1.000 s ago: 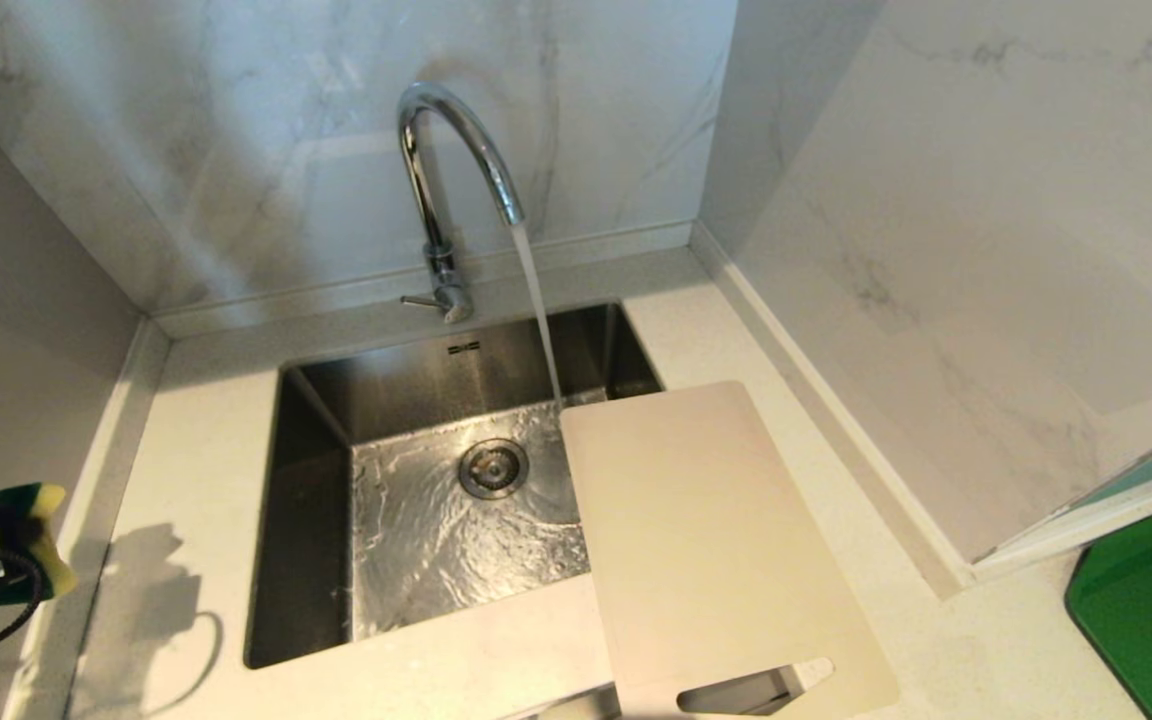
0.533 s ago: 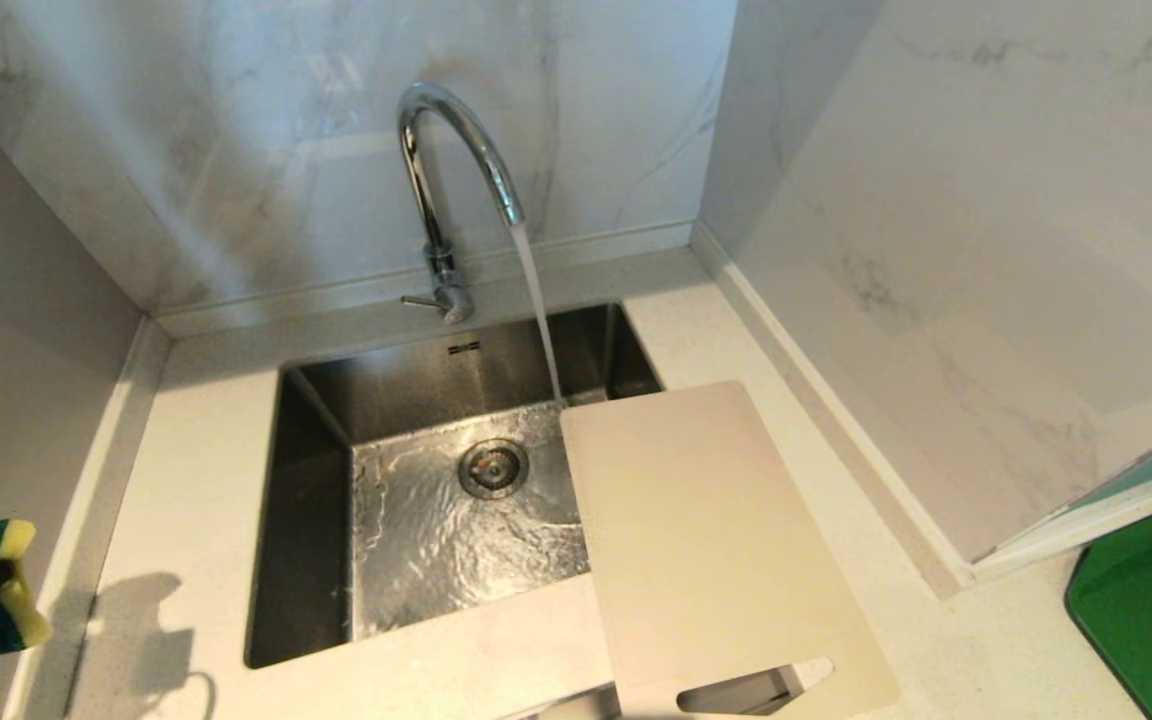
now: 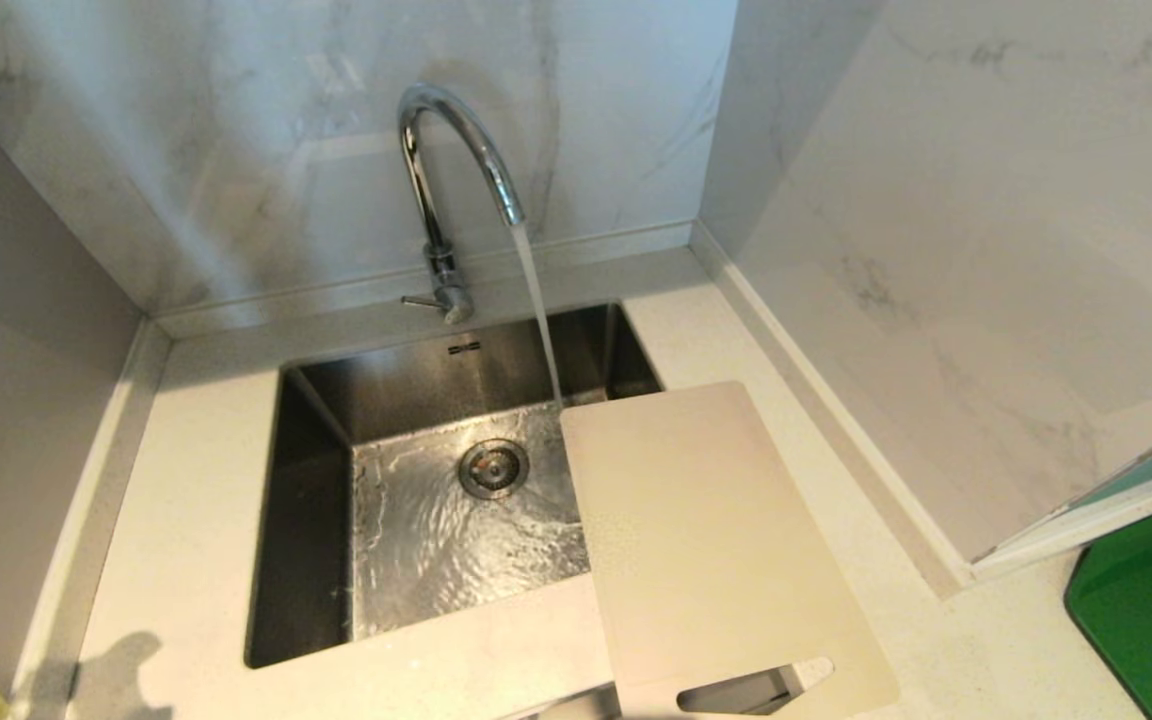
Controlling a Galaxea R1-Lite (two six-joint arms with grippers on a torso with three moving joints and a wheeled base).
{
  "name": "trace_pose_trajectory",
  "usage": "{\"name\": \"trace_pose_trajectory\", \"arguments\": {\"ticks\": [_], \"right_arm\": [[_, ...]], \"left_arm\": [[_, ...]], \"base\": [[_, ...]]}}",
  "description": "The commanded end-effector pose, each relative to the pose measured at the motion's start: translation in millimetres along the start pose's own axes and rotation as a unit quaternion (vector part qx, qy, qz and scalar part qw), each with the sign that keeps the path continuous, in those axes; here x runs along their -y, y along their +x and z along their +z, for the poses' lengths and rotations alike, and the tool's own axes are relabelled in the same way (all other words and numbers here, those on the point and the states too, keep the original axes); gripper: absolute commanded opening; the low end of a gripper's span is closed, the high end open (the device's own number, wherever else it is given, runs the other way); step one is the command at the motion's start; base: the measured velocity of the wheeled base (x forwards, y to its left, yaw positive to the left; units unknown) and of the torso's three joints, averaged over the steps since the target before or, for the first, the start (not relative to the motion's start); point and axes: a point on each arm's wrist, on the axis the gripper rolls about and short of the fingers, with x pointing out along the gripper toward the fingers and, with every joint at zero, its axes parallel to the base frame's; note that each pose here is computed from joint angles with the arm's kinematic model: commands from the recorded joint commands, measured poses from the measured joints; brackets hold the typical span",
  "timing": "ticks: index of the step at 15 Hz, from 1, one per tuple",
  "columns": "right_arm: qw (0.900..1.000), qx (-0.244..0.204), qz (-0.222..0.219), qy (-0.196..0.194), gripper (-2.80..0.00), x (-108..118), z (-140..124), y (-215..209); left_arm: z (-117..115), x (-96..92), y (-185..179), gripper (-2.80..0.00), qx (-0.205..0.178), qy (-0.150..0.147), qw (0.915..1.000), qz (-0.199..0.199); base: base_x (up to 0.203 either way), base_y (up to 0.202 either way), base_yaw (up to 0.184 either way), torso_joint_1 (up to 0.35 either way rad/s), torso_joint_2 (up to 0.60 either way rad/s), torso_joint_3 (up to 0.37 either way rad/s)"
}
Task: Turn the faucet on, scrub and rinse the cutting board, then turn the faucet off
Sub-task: Pick up the cutting board
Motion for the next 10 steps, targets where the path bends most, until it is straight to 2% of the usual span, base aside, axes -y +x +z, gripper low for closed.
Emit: {"name": "trace_pose_trajectory", "arguments": {"ticks": [1, 5, 8, 10], "right_arm": [[1.0, 0.0, 0.0, 0.0, -2.8, 0.0, -0.4, 0.1], [1.0, 0.0, 0.0, 0.0, -2.8, 0.0, -0.4, 0.1], [1.0, 0.0, 0.0, 0.0, -2.8, 0.0, -0.4, 0.1], [1.0, 0.0, 0.001, 0.0, -2.8, 0.0, -0.4, 0.1]], "left_arm": [[-12.4, -0.8, -15.9, -2.8, 0.012, -0.009, 0.9999, -0.006], [-30.1, 1.0, -22.8, -2.8, -0.011, -0.009, 0.9962, -0.086], [-37.9, 0.2, -21.1, -2.8, -0.024, -0.004, 0.9956, -0.09], [-43.9, -0.6, -23.9, -2.8, -0.016, 0.002, 0.996, -0.088]], "base": [[0.0, 0.0, 0.0, 0.0, 0.0, 0.0], [0.0, 0.0, 0.0, 0.0, 0.0, 0.0], [0.0, 0.0, 0.0, 0.0, 0.0, 0.0], [0.0, 0.0, 0.0, 0.0, 0.0, 0.0]]}}
